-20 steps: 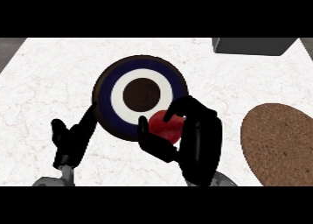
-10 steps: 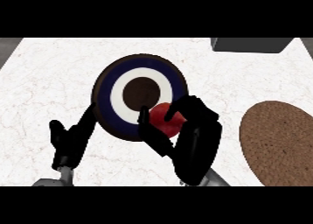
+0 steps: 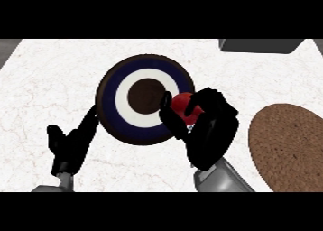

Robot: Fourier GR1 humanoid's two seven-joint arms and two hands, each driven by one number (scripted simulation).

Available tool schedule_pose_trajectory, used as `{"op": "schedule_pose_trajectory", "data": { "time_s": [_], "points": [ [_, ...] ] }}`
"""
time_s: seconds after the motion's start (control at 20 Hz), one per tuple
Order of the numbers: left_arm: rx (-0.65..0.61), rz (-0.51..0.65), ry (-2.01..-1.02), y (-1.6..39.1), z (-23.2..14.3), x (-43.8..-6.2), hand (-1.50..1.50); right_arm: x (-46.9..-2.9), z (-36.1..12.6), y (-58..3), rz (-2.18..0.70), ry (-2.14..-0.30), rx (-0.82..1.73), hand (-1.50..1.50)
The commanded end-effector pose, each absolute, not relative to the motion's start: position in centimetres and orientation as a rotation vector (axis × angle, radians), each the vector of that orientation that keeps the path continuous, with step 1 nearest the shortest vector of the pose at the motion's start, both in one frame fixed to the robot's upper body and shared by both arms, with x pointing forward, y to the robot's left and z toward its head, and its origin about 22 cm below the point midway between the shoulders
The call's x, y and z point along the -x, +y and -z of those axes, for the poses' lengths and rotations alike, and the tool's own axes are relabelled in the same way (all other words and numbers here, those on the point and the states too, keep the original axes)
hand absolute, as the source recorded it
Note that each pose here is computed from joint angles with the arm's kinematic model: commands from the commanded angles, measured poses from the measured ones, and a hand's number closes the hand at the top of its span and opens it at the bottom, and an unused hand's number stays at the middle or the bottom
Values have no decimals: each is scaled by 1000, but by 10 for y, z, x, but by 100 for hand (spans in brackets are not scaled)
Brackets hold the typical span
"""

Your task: Pick the pear from the placemat and place it in the plate

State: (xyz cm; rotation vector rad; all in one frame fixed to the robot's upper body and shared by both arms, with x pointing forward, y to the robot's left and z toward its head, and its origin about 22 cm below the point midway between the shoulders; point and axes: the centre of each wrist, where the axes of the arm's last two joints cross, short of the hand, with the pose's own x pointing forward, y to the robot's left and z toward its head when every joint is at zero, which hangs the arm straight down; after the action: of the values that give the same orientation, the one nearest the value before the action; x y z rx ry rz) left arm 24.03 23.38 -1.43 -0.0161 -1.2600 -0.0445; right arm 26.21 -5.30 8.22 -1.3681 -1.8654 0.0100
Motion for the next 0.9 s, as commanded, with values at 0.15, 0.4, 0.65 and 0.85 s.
{"op": "schedule_pose_trajectory", "data": {
  "time_s": [0.15,0.4,0.65,0.85],
  "points": [
    [14,62,-1203,228,34,-228,0,-293,-78,-55,260,-1729,1294,150],
    [29,50,-1210,223,31,-239,0,-308,-66,-71,214,-1448,1259,150],
    [45,88,-1207,224,23,-245,0,-327,-36,-62,72,-1363,1173,-150],
    [49,57,-1203,222,28,-239,0,-338,-29,-56,141,-1496,1071,-150]
  ]
}}
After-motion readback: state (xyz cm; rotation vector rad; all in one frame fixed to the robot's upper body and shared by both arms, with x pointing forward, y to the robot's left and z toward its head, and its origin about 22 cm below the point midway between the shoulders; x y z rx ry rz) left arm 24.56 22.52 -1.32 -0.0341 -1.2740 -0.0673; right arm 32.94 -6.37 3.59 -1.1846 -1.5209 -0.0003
